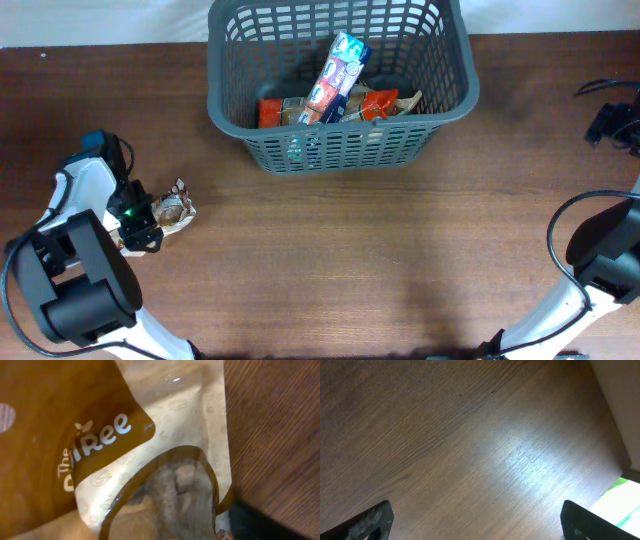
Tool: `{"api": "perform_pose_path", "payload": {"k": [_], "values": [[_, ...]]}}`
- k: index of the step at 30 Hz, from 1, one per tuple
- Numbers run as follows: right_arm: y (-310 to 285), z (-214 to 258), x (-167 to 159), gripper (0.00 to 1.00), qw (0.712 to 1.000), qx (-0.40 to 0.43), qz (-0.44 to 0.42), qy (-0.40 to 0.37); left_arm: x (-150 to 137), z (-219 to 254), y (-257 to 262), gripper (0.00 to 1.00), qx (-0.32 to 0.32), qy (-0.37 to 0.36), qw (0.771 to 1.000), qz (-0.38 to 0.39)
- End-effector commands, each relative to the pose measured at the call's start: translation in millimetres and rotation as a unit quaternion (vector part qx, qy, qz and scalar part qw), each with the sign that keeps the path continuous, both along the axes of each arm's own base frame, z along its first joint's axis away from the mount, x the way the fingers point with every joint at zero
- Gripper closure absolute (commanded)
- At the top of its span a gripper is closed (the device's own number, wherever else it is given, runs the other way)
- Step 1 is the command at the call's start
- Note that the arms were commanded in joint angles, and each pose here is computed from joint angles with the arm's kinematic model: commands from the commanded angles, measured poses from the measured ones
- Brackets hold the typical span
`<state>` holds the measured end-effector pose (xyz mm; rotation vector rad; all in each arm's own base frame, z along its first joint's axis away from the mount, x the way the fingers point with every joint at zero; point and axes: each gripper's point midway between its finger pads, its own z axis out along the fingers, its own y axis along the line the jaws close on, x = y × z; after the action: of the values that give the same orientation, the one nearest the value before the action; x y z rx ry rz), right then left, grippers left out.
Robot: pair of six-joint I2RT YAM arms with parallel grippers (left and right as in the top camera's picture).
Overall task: Pack container
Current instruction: 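Lower the left gripper onto the foil snack wrapper and close it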
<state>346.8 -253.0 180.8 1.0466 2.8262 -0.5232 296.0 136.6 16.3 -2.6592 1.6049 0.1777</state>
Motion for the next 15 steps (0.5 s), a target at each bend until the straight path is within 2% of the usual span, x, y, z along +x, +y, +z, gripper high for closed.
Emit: {"api": "perform_pose_path", "payload": {"k": [1, 6, 9, 15], "values": [[-0.3, 0.8, -1.5, 0.01, 1.0, 0.0, -0.008, -0.004, -6.4, -6.0, 5.1, 0.36, 0.009, 0.017, 1.0, -0.006], [-0.2, 0.8, -1.5, 0.01, 1.0, 0.0, -0.008, -0.004, -6.6, -6.2, 5.0, 0.69, 0.009, 0.017, 1.0, -0.006], [-0.3, 0.8, -1.5, 0.01, 1.0, 0.0, -0.008, -0.004, -6.4, -6.2, 5.0, 0.97, 0.009, 0.017, 1.0, -0.012], [-0.3, 0.8, -1.5, 0.01, 1.0, 0.0, -0.008, -0.004, -4.6, -6.2, 5.6, 0.98, 0.006, 0.018, 0.998, -0.052]]}}
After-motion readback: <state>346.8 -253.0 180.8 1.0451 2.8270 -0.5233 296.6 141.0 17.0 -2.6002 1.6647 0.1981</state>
